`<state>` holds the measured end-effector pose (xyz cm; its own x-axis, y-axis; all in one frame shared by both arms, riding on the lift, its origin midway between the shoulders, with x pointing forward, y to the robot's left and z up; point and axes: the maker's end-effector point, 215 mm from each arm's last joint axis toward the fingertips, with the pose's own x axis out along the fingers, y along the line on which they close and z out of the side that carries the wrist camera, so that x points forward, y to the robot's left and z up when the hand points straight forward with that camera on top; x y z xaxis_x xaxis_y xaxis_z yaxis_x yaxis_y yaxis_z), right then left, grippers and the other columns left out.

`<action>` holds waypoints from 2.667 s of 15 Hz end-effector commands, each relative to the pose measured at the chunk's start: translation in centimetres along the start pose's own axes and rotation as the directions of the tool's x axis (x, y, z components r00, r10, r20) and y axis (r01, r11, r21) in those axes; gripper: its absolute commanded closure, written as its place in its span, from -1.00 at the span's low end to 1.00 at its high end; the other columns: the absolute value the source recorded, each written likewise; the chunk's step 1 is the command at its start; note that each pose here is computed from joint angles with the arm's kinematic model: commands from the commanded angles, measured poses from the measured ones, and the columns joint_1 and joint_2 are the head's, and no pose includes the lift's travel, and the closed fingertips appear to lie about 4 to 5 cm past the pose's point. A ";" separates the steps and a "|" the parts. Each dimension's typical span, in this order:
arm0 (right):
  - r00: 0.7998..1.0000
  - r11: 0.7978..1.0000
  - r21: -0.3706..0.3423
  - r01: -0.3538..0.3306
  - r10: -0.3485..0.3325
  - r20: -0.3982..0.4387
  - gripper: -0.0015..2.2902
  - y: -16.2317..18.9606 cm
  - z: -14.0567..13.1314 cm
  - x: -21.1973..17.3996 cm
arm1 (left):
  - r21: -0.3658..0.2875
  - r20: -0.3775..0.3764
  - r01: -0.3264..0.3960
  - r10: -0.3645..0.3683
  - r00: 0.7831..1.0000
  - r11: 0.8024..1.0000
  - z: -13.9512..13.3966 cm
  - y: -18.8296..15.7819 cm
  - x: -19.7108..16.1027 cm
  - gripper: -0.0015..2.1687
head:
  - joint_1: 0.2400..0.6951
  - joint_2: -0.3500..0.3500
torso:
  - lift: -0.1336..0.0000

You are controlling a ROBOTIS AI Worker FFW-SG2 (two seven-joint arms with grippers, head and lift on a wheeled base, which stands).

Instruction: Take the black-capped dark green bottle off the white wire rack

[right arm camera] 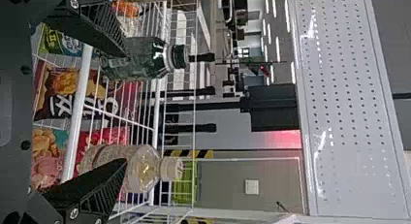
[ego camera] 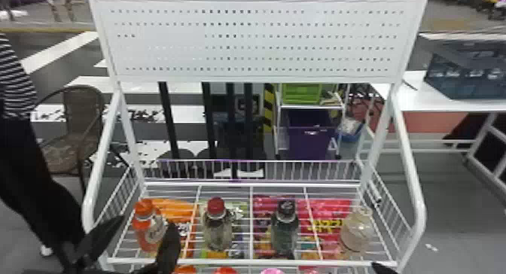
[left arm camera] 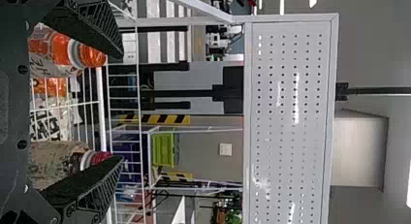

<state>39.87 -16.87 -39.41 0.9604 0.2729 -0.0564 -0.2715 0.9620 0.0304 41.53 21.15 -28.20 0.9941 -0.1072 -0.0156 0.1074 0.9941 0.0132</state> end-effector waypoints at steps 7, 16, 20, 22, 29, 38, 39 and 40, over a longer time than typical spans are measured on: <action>0.993 0.991 -0.060 -0.117 0.118 0.004 -0.89 6.3 -1.7 10.7 | 0.000 -0.009 0.017 -0.017 1.000 1.000 -0.4 -0.7 0.1 -0.86 | 0.14 0.00 | 1.00; 0.993 0.992 -0.076 -0.103 0.098 -0.070 -0.88 6.2 -2.6 16.2 | 0.010 -0.015 0.024 -0.024 1.000 1.000 -0.4 -0.6 -0.6 -0.86 | 0.14 0.00 | 1.00; 0.988 0.990 -0.076 -0.119 0.111 -0.105 -0.87 6.5 -3.8 16.9 | 0.013 -0.019 0.023 -0.023 1.000 1.000 -0.5 -0.6 -0.7 -0.86 | 0.14 0.00 | 1.00; 0.983 0.990 -0.060 -0.127 0.117 -0.143 -0.73 6.3 -4.8 16.8 | 0.011 -0.018 0.026 -0.026 1.000 1.000 -0.4 -0.8 -0.7 -0.86 | 0.14 0.00 | 1.00; 0.984 0.991 -0.057 -0.124 0.115 -0.136 -0.15 6.2 -3.6 15.4 | 0.008 -0.024 0.026 -0.025 0.999 1.000 -0.7 -0.9 -0.4 -0.86 | 0.14 0.00 | 1.00; 0.998 0.995 -0.074 -0.063 0.061 -0.024 -0.15 3.8 5.1 6.7 | 0.004 -0.025 0.031 -0.030 0.999 1.000 -0.7 -1.4 0.0 -0.86 | 0.14 0.00 | 1.00; 0.999 0.996 -0.075 -0.048 0.046 -0.024 -0.15 3.1 5.1 5.6 | 0.002 -0.026 0.030 -0.030 0.999 1.000 -0.8 -1.4 0.0 -0.86 | 0.14 0.00 | 1.00; 0.999 0.997 -0.076 -0.031 0.029 -0.028 -0.15 2.3 4.9 4.2 | 0.001 -0.028 0.037 -0.037 0.999 0.999 -0.9 -1.8 0.0 -0.86 | 0.14 0.00 | 1.00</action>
<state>44.96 -12.07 -34.77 0.9431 0.3225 -0.0810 -0.3265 0.9443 -0.0409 41.33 19.70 -29.01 0.9896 -0.1377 -0.0421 0.1384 0.9903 0.0150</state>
